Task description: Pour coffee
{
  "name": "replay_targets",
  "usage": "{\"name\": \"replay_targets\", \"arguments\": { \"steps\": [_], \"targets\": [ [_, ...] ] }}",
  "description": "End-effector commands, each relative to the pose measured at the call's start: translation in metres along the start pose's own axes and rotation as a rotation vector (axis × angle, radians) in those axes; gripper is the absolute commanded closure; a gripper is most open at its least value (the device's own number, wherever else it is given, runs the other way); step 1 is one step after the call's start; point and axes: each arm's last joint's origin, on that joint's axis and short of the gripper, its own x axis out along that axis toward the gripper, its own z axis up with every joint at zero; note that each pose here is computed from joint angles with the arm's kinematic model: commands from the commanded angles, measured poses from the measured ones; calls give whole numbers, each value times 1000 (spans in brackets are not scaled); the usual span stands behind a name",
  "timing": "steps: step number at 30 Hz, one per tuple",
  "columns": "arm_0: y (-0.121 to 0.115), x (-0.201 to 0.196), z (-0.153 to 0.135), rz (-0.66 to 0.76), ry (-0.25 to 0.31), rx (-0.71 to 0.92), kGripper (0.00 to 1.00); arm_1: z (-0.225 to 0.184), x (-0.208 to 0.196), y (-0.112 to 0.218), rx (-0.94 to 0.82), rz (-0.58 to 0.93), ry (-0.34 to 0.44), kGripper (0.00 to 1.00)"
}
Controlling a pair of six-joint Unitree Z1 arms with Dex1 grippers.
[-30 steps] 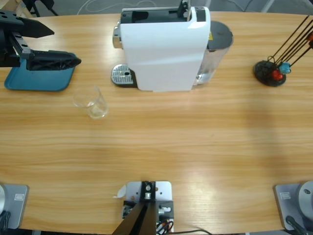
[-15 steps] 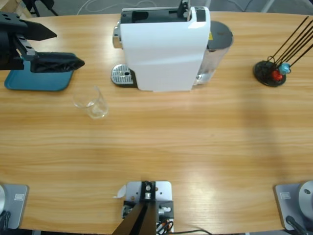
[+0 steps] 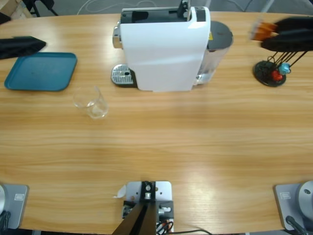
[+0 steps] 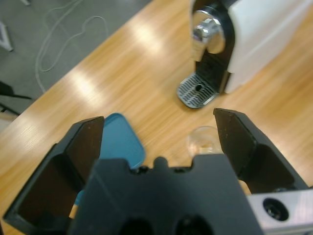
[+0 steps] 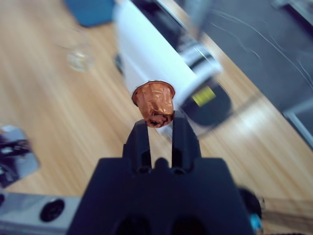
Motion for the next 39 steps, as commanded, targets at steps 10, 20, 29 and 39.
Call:
{"name": "replay_targets", "arguments": {
  "steps": [10,20,29,39],
  "targets": [
    [25,-48,-42,105,-57,-98,41,77,160,-1,-38,289,-60,1000],
    [20,-31,-37,90,-10,-85,41,63,194,-46,1,210,-17,1000],
    [18,-27,-41,69,5,-112,41,56,213,-58,-4,203,-28,1000],
    [15,-20,-39,56,27,-103,41,65,206,-48,-33,213,-50,1000]
  ]
}}
